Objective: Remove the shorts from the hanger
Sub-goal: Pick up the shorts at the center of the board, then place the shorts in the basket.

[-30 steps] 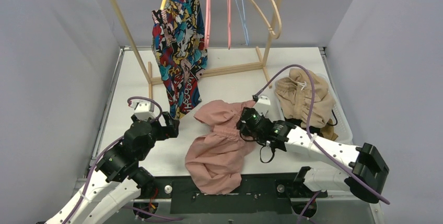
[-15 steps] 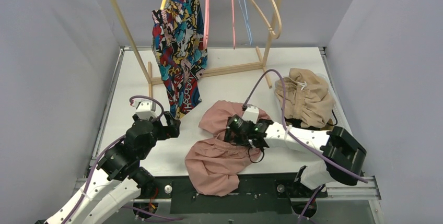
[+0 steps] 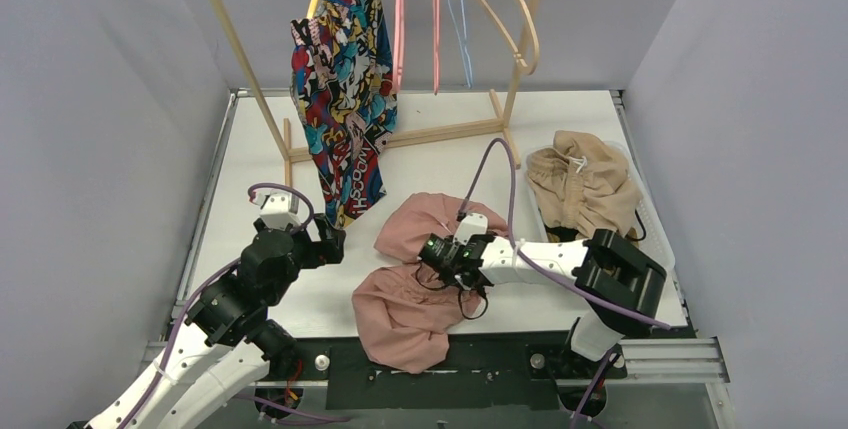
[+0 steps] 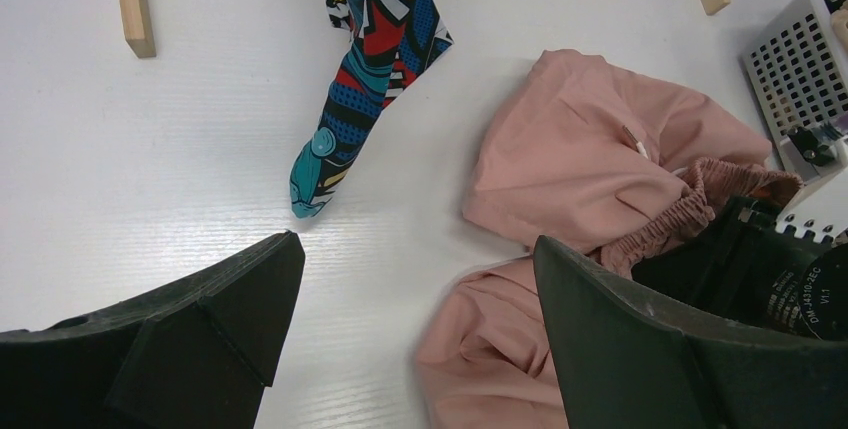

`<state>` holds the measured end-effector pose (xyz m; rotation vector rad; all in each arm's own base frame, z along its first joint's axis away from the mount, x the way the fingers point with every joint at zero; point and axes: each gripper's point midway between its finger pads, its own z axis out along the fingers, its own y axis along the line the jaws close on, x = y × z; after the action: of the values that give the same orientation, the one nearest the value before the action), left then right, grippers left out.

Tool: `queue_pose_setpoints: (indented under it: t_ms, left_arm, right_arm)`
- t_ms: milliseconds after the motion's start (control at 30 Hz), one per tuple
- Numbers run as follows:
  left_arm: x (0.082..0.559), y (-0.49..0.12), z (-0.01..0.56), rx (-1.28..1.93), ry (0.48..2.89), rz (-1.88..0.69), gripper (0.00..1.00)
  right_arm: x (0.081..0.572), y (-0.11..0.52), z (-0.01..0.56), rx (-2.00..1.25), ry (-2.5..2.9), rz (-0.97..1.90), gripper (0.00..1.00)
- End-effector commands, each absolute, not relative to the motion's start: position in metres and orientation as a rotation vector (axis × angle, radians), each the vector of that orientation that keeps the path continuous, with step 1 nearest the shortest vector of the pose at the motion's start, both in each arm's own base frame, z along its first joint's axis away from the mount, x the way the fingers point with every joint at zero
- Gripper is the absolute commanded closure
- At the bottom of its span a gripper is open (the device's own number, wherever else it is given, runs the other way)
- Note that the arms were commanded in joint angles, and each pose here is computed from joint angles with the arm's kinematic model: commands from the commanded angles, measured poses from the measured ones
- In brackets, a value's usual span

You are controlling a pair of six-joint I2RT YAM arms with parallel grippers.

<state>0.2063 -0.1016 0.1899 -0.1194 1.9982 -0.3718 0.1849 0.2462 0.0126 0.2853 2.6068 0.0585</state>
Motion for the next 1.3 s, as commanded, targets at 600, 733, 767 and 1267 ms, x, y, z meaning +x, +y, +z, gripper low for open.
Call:
queue_pose_setpoints:
  t_ms: [600, 733, 767, 1267]
  left_arm:
    - [0.213, -0.111, 0.202, -0.108, 1.958, -0.416, 0.15]
    - [0.213, -0.111, 0.201, -0.106, 1.960, -0.416, 0.15]
    - [0.213, -0.111, 0.202, -0.106, 1.960, -0.416, 0.15]
    - [0.214, -0.111, 0.200, -0.108, 1.965, -0.412, 0.15]
  right_arm:
    - [0.214, 0.160, 0.248, 0.391, 1.965, 0.417, 1.00]
    - [0.212, 0.145, 0.272, 0.397, 1.930, 0.407, 1.00]
    - [0.211, 0.139, 0.277, 0.404, 1.925, 0.383, 1.00]
    - [0.214, 0.079, 0.349, 0.428, 1.796, 0.114, 1.00]
